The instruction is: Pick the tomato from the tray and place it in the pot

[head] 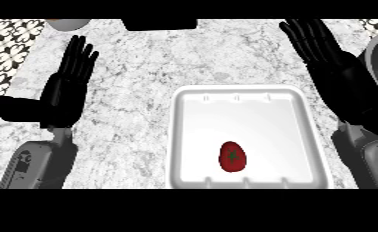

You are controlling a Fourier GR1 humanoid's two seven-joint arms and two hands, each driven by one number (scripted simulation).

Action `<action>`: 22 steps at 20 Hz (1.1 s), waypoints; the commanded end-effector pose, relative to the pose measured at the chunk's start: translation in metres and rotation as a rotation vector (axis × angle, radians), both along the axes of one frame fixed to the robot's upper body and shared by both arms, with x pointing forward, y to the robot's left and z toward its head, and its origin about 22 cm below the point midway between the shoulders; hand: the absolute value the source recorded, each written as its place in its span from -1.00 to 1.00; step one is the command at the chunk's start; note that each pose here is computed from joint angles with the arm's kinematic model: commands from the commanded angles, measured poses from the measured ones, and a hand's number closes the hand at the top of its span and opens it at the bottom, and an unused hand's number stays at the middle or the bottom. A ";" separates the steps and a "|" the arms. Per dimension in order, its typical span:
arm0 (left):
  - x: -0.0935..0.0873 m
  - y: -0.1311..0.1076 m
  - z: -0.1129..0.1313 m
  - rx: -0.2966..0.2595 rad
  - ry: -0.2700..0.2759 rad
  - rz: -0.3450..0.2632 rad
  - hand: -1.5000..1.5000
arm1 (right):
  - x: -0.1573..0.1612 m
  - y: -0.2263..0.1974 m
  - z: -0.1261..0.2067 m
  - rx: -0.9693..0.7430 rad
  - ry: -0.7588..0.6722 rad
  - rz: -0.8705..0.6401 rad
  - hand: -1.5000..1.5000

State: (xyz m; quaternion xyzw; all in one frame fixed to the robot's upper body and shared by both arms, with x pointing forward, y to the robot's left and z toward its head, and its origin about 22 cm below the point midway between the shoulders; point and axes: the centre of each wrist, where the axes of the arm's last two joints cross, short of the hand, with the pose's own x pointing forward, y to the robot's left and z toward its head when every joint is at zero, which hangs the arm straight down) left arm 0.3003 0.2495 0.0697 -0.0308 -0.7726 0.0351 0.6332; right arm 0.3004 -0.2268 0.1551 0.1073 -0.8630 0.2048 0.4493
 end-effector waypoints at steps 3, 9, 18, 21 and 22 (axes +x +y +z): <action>0.005 0.009 0.007 0.097 -0.038 0.044 0.00 | 0.026 -0.029 -0.010 0.059 0.094 0.223 1.00; 0.004 0.008 0.012 0.106 -0.011 0.081 0.00 | 0.025 -0.107 -0.037 -0.292 0.097 -0.029 -1.00; 0.006 0.019 0.009 0.112 0.012 0.103 0.00 | 0.005 -0.123 -0.085 -0.483 -0.147 0.290 -1.00; 0.012 0.012 0.014 0.129 0.021 0.091 0.00 | 0.016 -0.108 -0.052 -0.632 -0.182 0.268 -1.00; 0.004 0.023 0.013 0.109 -0.009 0.089 0.00 | 0.008 -0.126 -0.043 -0.690 -0.168 0.266 -1.00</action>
